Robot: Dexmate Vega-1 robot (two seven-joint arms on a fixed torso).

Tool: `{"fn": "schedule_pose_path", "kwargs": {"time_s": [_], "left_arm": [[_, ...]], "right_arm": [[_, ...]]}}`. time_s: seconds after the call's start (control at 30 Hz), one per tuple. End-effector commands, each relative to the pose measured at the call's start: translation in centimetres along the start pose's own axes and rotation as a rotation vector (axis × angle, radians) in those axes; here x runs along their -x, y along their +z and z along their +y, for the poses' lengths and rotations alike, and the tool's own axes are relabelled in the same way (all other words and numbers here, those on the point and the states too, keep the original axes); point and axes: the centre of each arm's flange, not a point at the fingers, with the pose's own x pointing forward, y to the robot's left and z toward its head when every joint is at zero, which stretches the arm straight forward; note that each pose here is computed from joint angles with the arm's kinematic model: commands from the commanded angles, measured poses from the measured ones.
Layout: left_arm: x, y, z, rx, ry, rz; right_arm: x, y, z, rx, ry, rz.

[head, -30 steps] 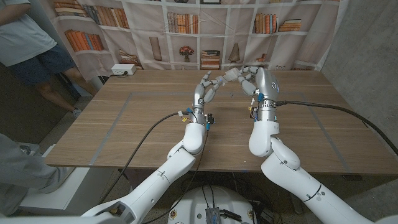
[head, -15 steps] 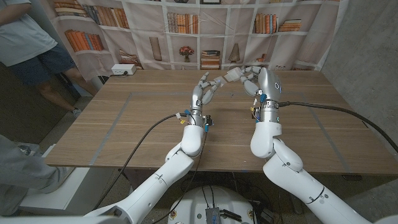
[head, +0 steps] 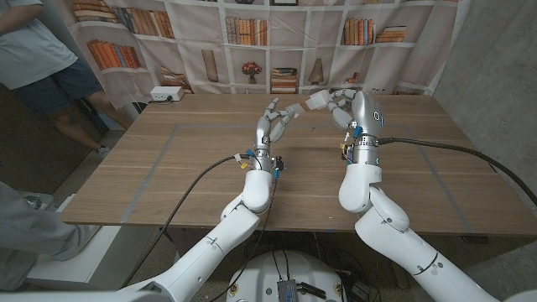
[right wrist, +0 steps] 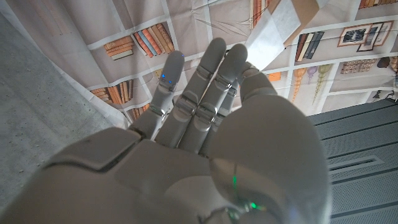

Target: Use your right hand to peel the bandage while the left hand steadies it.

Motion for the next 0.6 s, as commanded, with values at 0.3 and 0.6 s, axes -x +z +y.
{"fn": "schedule_pose_path", "kwargs": {"time_s": [0.3,0.6], "left_arm": [[0.4,-0.4,1.1,-0.005,0.029,0.014],[0.7,-0.3,2.1,-0.010,0.046,0.016]], "right_arm": [[-0.8,-0.8,0.1,0.019,-0.018,0.031],[-0.7,-0.6,0.2,0.009,-0.016,0.025]]}}
